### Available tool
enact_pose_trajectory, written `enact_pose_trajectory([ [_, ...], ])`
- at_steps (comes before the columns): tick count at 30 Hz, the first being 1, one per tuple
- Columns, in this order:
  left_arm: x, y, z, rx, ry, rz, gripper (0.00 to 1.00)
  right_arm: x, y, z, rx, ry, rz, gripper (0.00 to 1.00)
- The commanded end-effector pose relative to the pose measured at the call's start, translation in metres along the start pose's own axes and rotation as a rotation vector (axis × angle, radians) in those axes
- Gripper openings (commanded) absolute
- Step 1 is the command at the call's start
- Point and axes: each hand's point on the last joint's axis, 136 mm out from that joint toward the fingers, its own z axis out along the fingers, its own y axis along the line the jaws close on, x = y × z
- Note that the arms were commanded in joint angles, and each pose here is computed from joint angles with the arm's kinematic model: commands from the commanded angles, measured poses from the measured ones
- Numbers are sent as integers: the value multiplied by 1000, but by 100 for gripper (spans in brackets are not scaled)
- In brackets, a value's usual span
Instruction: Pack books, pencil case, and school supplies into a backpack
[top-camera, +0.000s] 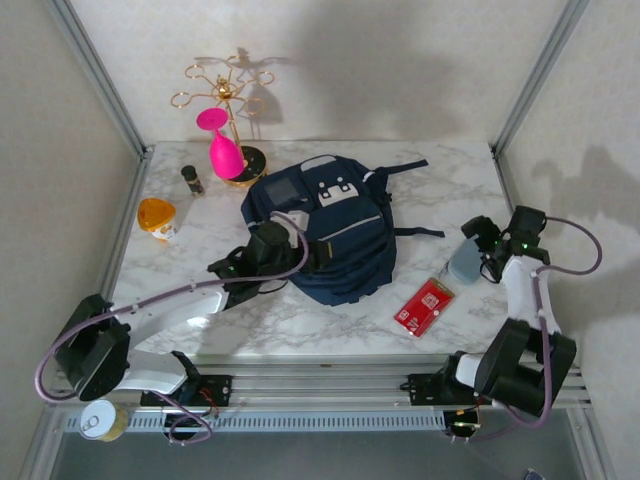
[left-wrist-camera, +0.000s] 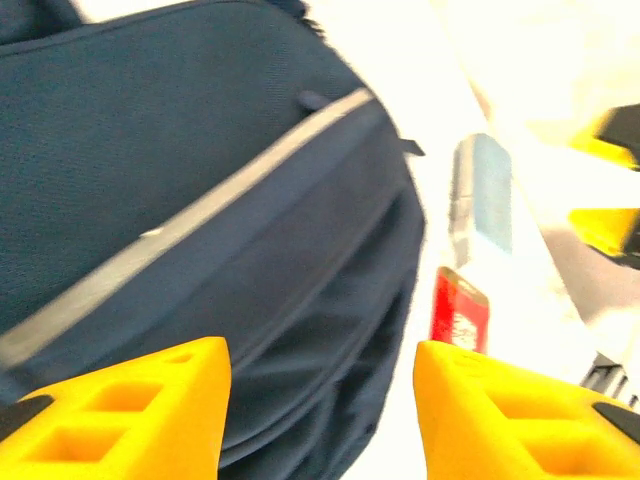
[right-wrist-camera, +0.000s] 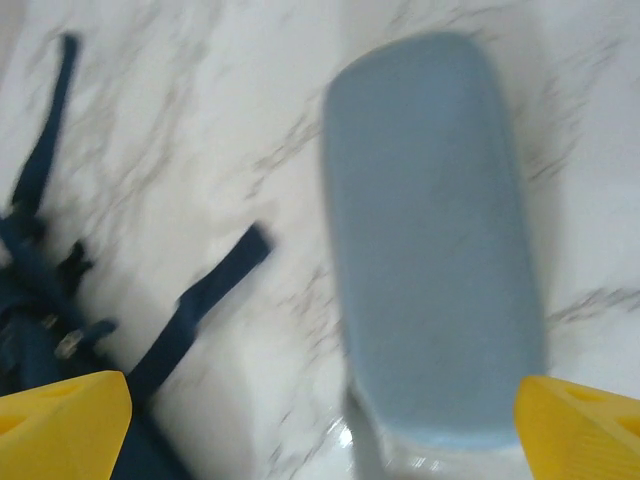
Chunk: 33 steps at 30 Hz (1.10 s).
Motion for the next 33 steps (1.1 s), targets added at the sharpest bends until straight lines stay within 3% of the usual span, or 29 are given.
enact_pose_trajectory([
  [1, -3, -28, 13, 61, -3, 27, 51, -23, -20, 23, 58, -25, 32, 99],
  [10, 17, -62, 52, 133, 56, 21, 56, -2, -22, 78, -14, 144, -25, 99],
  [16, 24, -70, 68, 137, 87, 26, 62, 14, 6, 92, -117, 211, -121, 88],
  [26, 27, -64, 79, 103, 103, 23, 64, 19, 37, 109, -209, 236, -221, 53],
  [33, 31, -63, 84, 91, 125, 26, 65, 11, 47, 119, -253, 215, -218, 41],
])
